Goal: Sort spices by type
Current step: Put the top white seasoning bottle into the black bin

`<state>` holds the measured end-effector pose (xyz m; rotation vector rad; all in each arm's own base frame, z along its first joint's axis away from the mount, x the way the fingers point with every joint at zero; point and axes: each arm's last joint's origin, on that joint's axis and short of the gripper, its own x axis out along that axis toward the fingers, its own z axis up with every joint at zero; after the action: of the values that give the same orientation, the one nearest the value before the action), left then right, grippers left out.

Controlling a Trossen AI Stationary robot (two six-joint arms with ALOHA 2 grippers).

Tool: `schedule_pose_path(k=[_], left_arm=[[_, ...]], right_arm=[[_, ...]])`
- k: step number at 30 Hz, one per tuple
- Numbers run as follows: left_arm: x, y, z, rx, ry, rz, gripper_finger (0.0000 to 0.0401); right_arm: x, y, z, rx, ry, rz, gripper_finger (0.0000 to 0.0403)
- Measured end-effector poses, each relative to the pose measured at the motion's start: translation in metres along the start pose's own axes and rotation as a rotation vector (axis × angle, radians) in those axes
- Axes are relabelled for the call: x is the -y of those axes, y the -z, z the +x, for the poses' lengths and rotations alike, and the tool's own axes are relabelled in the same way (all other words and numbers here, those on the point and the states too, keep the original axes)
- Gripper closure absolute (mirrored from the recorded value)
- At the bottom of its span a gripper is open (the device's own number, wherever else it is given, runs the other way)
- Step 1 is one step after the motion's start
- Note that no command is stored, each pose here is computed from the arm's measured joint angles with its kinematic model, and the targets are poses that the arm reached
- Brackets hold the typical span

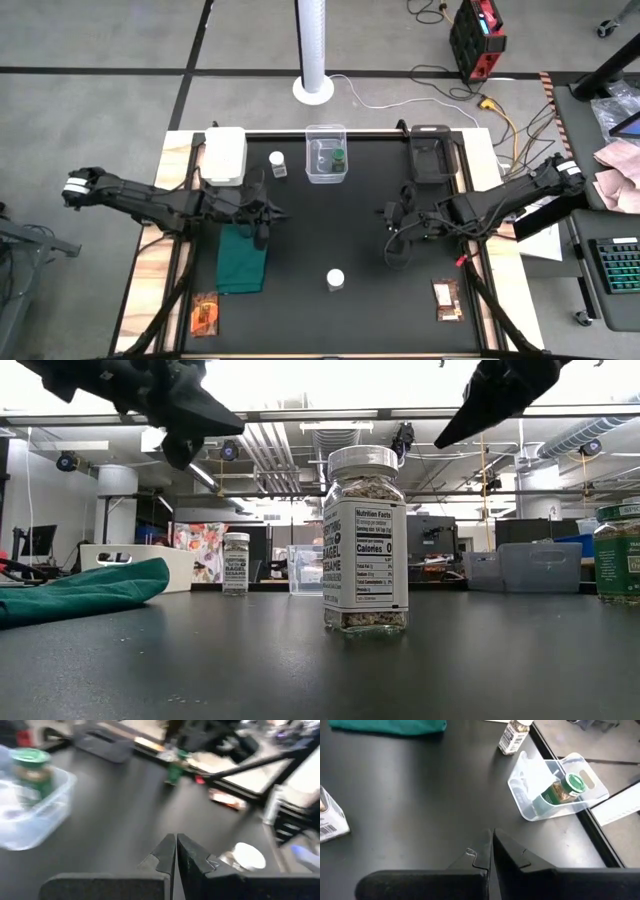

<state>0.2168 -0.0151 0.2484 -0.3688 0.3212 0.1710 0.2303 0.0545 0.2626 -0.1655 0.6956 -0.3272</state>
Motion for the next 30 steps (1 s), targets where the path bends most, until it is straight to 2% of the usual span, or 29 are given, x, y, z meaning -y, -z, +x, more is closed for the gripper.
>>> schedule_pose_path(k=[3, 8, 11, 13, 17, 21, 27, 30], left_arm=[[-0.001, -0.019, -0.002, -0.028, -0.114, 0.028, 0.0399], [-0.012, -0.050, -0.004, -0.203, -0.295, 0.155, 0.0399], [-0.021, -0.070, 0.000, -0.188, -0.459, 0.207, 0.0399], [-0.026, -0.076, 0.005, -0.203, -0.524, 0.245, 0.0399], [-0.038, -0.082, 0.017, -0.271, -0.558, 0.353, 0.0399], [-0.052, -0.079, 0.028, -0.320, -0.596, 0.357, 0.0399], [-0.069, -0.062, 0.042, -0.446, -0.558, 0.371, 0.0399], [-0.076, -0.058, 0.045, -0.508, -0.461, 0.397, 0.0399]], right_arm=[[0.000, 0.000, 0.000, 0.002, 0.000, -0.020, 0.0394], [0.001, 0.001, 0.000, 0.010, 0.031, -0.024, 0.0394], [0.001, 0.002, 0.003, 0.024, 0.090, -0.021, 0.0394], [0.000, 0.004, 0.006, 0.023, 0.107, -0.024, 0.0394], [-0.001, 0.010, 0.010, 0.017, 0.107, -0.023, 0.0394], [-0.002, 0.018, 0.015, 0.017, 0.109, -0.024, 0.0394], [-0.001, 0.027, 0.020, 0.007, 0.117, -0.017, 0.0394], [0.000, 0.027, 0.021, 0.006, 0.122, -0.021, 0.0394]])
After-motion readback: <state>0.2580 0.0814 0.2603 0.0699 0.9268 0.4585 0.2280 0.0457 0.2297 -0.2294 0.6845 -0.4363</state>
